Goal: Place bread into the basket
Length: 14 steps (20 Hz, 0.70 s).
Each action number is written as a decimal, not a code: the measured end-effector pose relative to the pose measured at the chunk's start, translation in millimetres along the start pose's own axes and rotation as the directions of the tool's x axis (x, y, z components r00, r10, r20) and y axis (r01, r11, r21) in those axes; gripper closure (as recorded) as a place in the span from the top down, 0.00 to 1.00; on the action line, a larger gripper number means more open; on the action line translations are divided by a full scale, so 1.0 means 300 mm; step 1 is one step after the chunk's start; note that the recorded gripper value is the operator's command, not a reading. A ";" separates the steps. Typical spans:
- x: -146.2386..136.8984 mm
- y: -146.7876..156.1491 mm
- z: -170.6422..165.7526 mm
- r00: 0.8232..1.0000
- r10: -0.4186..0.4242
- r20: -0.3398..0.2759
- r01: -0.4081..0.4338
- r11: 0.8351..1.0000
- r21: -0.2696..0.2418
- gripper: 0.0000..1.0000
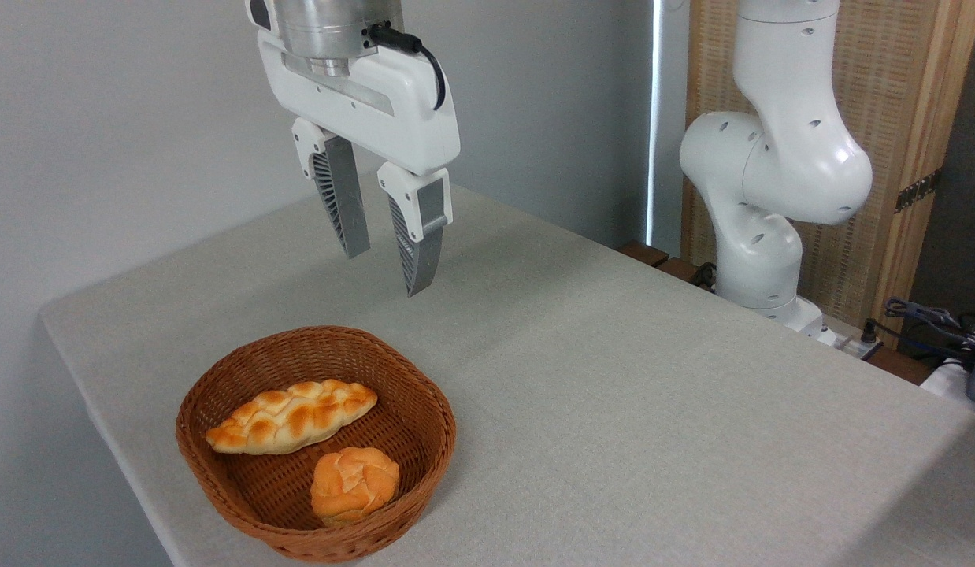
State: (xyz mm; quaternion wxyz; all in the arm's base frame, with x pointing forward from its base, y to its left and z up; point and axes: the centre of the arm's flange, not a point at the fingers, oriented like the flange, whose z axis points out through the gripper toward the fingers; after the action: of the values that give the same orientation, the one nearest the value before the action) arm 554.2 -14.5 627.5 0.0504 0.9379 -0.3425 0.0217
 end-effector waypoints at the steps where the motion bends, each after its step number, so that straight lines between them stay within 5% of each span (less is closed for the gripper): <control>1: -0.001 -0.001 0.000 1.000 -0.001 0.000 0.001 1.000 0.000 1.00; 14: 0.019 0.007 0.029 0.997 0.026 0.076 -0.031 0.998 0.062 1.00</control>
State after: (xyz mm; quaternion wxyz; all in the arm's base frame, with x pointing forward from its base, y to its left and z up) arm 557.3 -20.6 619.5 0.0076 0.9342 -0.3567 -0.0019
